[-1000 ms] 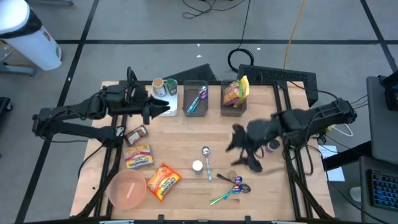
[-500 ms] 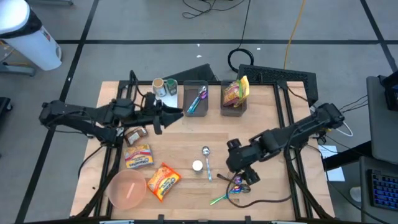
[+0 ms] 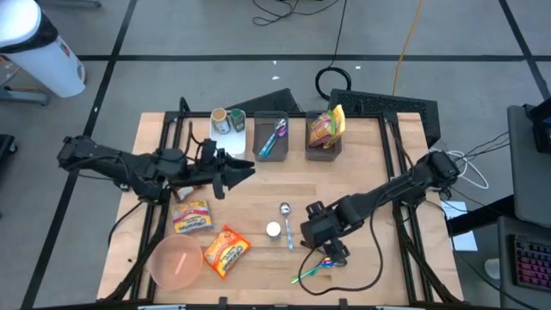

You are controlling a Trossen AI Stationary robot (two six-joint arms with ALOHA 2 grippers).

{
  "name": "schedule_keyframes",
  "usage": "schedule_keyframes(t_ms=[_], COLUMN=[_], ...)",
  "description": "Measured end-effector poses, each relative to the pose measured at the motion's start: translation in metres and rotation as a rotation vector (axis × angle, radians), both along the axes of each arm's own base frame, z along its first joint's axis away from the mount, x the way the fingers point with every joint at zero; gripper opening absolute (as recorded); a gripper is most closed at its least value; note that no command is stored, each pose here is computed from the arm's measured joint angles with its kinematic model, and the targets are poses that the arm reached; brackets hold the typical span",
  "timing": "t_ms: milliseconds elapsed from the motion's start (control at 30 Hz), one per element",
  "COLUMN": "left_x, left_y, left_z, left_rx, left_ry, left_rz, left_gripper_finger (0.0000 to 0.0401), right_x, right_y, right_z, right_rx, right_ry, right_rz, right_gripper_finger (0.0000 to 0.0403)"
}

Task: Pick & Place Food Item
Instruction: Put the brown seasoning bottle into the white bin

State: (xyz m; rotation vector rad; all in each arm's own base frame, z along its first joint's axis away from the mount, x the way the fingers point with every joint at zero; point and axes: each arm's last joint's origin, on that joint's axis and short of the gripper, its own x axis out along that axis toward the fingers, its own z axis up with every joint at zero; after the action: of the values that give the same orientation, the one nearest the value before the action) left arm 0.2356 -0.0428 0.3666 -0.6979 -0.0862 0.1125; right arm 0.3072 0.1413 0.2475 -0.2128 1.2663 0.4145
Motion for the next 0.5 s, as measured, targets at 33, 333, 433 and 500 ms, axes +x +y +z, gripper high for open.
schedule_keyframes(t_ms=[33, 333, 433, 500], left_x=[0.000, -0.001, -0.001, -0.001], left_y=[-0.001, -0.004, -0.004, -0.004], left_z=[0.000, -0.002, -0.002, -0.002], left_rx=[0.001, 0.001, 0.001, 0.000], left_ry=[0.003, 0.020, 0.019, 0.020], left_rz=[-0.004, -0.004, -0.002, -0.002], left_gripper_finger=[0.0186, 0.0186, 0.0186, 0.0186], right_x=[0.000, -0.009, -0.011, -0.012], right_y=[0.002, 0.014, 0.014, 0.014], right_z=[-0.003, -0.033, -0.039, -0.042], right_rx=[0.008, -0.008, -0.050, -0.068], right_ry=[0.007, 0.021, 0.010, 0.001], right_rz=[0.009, 0.047, 0.023, 0.017], right_gripper_finger=[0.0304, 0.0304, 0.0304, 0.0304])
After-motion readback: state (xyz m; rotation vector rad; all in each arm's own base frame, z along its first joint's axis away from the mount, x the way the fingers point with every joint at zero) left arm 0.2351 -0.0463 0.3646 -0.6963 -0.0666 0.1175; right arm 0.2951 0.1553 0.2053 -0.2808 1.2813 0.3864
